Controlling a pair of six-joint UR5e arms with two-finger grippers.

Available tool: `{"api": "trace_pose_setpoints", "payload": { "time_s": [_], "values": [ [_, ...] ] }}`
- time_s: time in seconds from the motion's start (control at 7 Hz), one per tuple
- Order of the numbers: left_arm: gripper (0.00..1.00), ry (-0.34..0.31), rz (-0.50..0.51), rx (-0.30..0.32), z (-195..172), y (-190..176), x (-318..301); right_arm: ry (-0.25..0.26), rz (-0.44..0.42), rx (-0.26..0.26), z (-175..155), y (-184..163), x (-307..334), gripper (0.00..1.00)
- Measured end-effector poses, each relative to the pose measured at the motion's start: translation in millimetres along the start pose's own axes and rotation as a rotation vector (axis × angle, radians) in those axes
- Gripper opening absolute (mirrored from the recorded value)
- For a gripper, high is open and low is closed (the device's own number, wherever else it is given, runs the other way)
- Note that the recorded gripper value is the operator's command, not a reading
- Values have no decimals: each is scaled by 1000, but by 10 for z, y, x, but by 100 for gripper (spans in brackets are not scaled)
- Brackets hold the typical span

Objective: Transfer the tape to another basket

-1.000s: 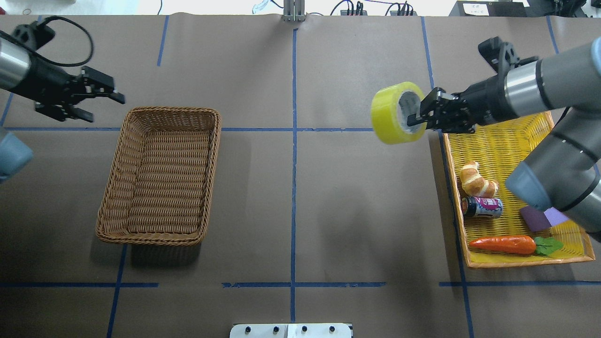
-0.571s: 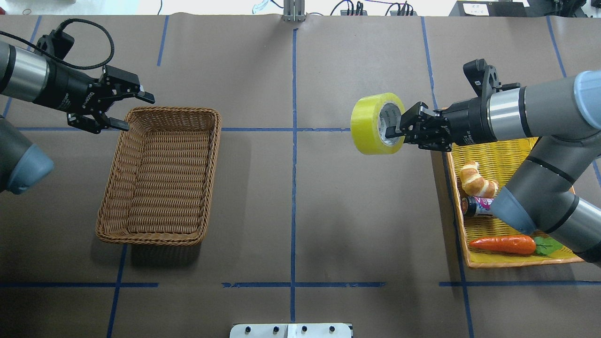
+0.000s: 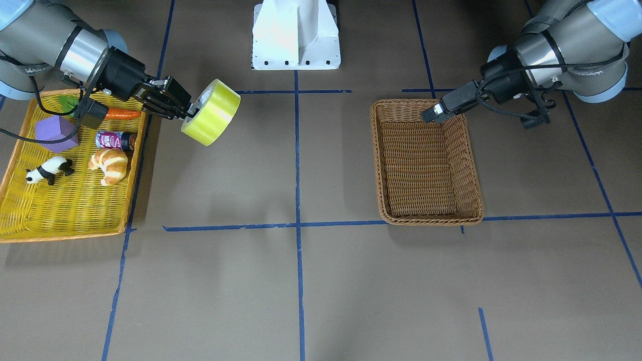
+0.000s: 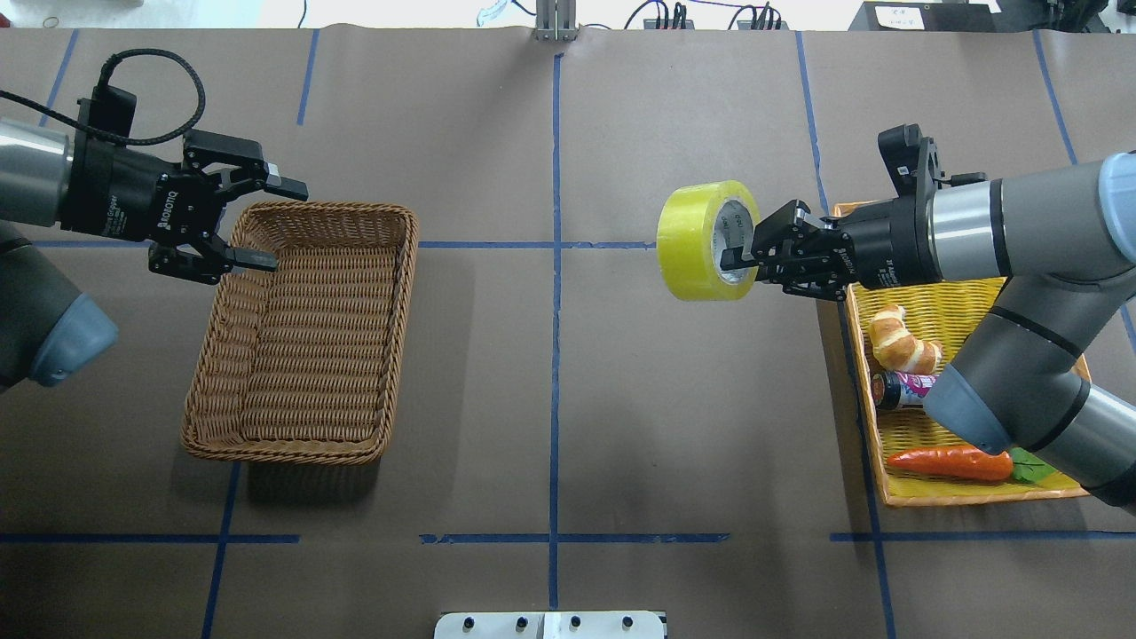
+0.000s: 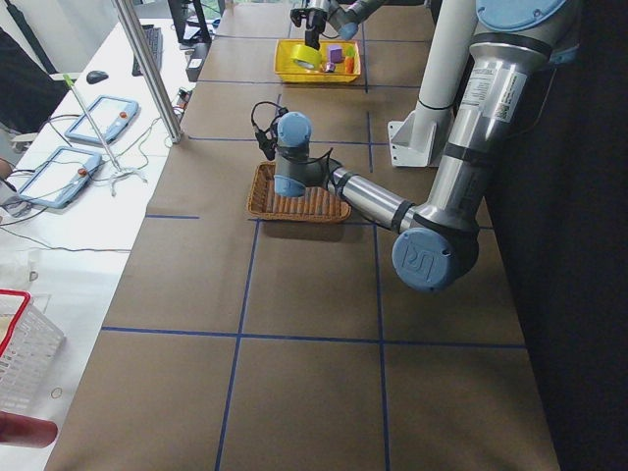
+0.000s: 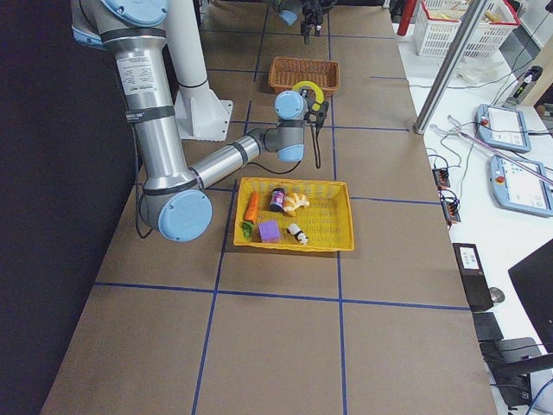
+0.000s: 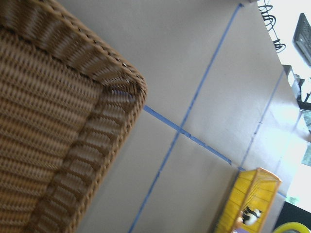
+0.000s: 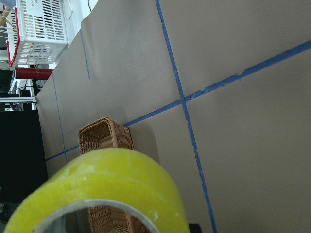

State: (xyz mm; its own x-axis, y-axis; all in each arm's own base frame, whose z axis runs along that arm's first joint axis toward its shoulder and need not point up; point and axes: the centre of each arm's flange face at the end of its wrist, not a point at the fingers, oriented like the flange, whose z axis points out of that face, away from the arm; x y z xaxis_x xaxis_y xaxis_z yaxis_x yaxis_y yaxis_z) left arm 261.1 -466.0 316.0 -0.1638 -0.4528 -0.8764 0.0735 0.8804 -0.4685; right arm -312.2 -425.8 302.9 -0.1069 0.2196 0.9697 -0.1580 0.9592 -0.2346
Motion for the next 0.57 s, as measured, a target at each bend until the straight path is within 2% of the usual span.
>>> {"api": "trace_pose_setpoints", "payload": {
  "time_s": [0.14, 0.29, 0.57],
  "values": [
    [100, 61, -26, -11, 47, 99, -2, -23, 8, -12, 14, 63, -17, 0],
    [100, 126, -50, -27, 150, 227, -25, -67, 20, -18, 54, 163, -38, 0],
    [100, 220, -71, -72, 402, 541, -25, -202, 43, -37, 186, 467, -50, 1]
  ]
}}
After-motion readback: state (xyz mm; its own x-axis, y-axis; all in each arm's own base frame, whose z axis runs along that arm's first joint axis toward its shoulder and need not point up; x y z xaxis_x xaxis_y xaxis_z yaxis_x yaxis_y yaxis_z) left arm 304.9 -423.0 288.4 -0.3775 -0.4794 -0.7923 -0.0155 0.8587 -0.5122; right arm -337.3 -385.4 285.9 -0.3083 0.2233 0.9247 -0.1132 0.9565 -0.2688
